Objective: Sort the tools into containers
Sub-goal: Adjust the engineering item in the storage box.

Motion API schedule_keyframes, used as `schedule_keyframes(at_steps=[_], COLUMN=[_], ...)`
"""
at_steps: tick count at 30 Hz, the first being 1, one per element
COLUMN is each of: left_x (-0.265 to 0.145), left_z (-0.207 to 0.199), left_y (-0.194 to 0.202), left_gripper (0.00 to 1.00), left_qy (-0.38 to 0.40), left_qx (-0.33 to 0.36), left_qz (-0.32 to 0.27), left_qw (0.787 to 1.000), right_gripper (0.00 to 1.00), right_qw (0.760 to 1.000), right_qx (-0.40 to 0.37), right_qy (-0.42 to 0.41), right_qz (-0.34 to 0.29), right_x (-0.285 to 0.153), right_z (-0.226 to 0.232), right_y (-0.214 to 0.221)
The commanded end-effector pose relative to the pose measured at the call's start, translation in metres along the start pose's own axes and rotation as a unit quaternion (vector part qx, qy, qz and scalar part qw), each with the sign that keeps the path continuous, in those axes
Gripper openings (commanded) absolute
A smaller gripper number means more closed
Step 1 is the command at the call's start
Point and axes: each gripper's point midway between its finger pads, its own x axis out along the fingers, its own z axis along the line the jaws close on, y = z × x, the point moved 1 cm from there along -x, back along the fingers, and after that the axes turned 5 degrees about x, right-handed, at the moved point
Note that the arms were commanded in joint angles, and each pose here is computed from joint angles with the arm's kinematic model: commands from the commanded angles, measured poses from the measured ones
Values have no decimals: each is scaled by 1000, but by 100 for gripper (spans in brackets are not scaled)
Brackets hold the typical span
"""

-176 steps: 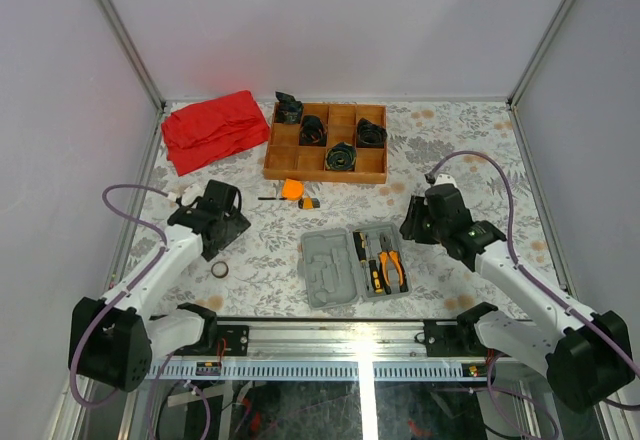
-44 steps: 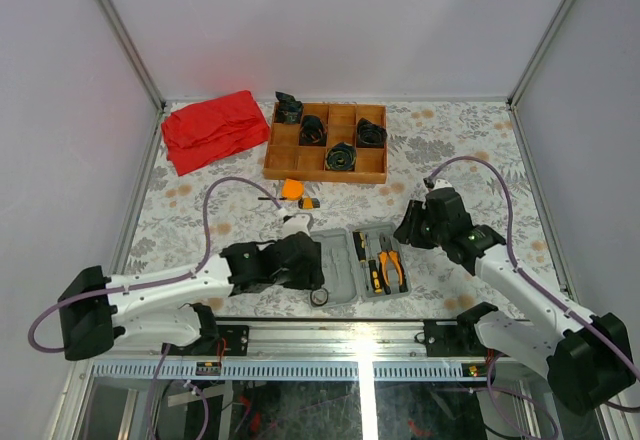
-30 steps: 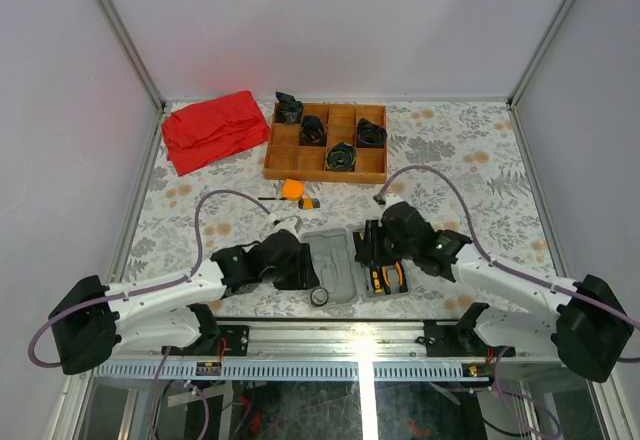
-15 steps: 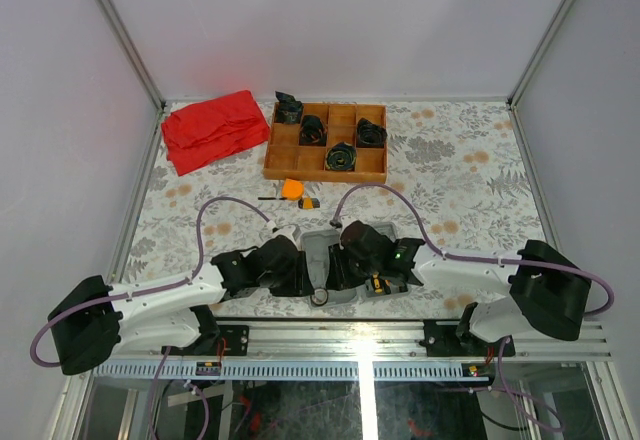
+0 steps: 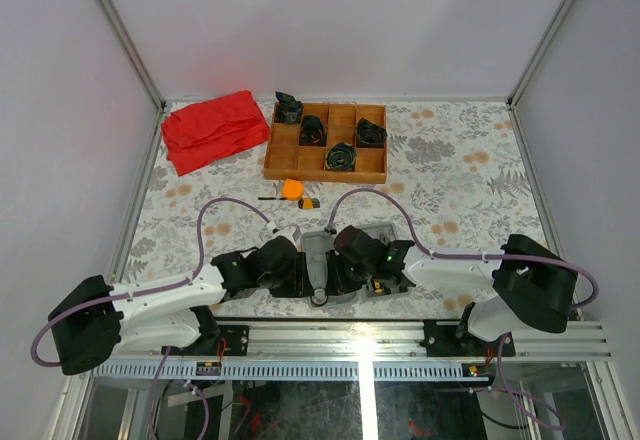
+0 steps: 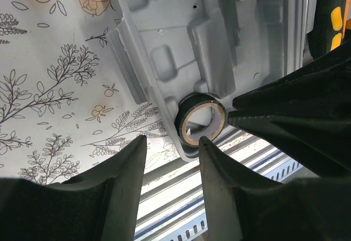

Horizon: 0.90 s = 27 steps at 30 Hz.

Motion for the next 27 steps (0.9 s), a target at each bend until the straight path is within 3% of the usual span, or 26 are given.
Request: schedule_keyframes(at_steps=[1,27], left_x=[4,10], left_z=[-5,-8], left_y=[-4,-2], left_gripper=[41,33], left_qy=[17,22], left_qx=[6,7], left_qz=[-8,0], left_qw=[1000,1000], right_gripper=[22,13], right_qw=[1000,998], right_qx=[-4,-10], right_qy=[-25,51], right_qz=[-9,24], right_x=[1,15], right_z=[20,-6], right_y=[-9,5])
